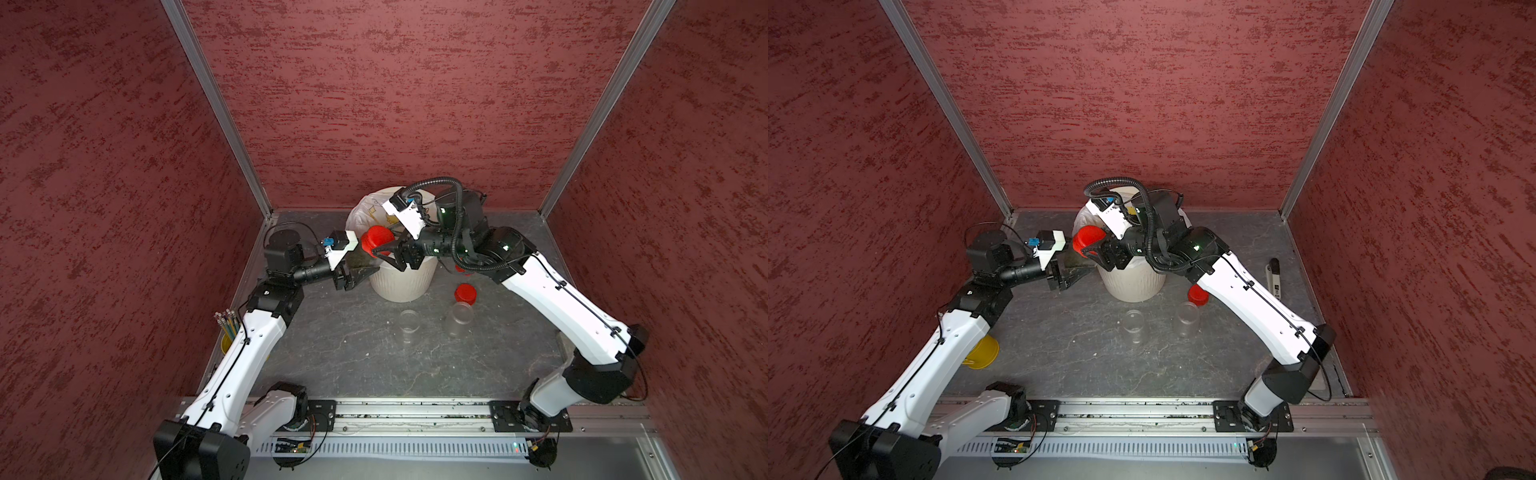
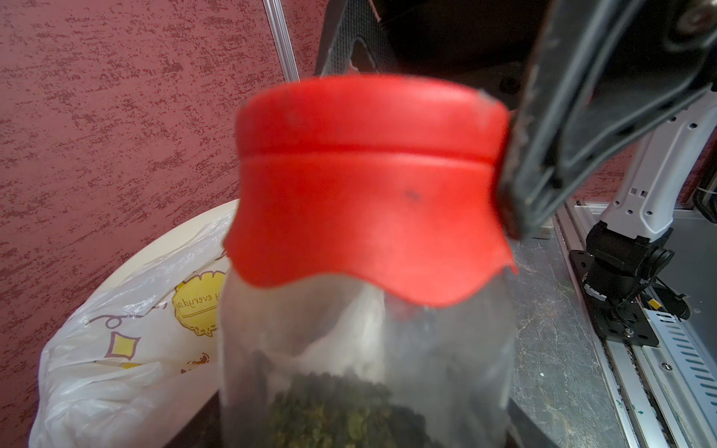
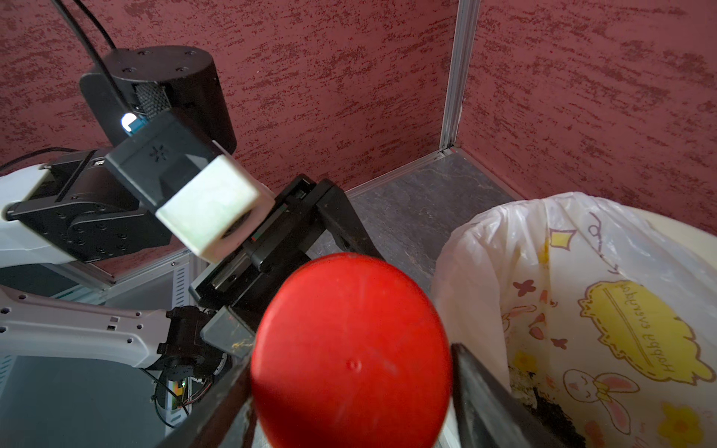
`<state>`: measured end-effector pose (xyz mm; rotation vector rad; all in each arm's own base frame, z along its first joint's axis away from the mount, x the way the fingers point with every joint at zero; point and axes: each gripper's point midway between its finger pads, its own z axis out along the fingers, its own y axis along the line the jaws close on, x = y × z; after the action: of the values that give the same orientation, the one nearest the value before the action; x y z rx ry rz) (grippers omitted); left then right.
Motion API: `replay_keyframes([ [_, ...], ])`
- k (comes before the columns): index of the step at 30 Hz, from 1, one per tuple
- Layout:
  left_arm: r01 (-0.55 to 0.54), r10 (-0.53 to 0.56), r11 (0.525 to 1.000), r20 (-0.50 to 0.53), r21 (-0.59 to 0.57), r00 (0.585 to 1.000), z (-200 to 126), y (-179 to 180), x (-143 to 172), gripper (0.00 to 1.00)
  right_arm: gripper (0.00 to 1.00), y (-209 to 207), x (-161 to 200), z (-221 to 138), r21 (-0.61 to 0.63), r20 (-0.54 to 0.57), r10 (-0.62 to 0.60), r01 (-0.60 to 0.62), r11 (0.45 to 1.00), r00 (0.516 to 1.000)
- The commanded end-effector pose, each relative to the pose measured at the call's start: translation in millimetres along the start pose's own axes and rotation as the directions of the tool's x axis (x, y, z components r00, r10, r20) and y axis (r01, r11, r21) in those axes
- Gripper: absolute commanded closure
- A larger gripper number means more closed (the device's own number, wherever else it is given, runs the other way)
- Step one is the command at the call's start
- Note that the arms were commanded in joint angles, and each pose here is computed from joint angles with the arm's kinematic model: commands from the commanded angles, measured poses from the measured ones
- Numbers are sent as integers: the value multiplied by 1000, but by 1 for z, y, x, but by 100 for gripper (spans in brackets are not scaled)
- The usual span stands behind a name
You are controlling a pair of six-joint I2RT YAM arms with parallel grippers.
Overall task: Empty moldy tea leaves from jars
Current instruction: Pick up the jar from the center of the board, then screw the lid onto the jar.
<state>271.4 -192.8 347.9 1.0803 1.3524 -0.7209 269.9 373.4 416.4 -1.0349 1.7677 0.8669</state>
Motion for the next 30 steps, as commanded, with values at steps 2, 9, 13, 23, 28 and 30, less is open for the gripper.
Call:
replay_keyframes([
  [2, -33, 33, 999, 26, 23, 999, -2, -2, -14, 35, 27, -1, -12, -6, -5, 26, -42, 42, 999, 999],
  [9, -31, 30, 999, 26, 34, 999, -2, -4, -15, 35, 29, 2, -9, -2, -31, 10, -56, 56, 998, 998],
  [13, -29, 28, 999, 26, 43, 999, -2, -5, -15, 35, 42, 7, -9, -2, -59, 12, -65, 66, 996, 998],
  [23, -33, 31, 996, 25, 77, 999, -4, -12, -18, 36, 58, 11, -5, -5, -78, 0, -144, 144, 986, 990],
  [28, -23, 21, 994, 21, 111, 1000, -5, -18, -17, 36, 62, 21, -2, -10, -138, 8, -272, 271, 953, 962],
  [30, -19, 17, 993, 20, 117, 1000, -5, -19, -17, 37, 62, 27, -1, -13, -166, 24, -334, 333, 928, 942],
])
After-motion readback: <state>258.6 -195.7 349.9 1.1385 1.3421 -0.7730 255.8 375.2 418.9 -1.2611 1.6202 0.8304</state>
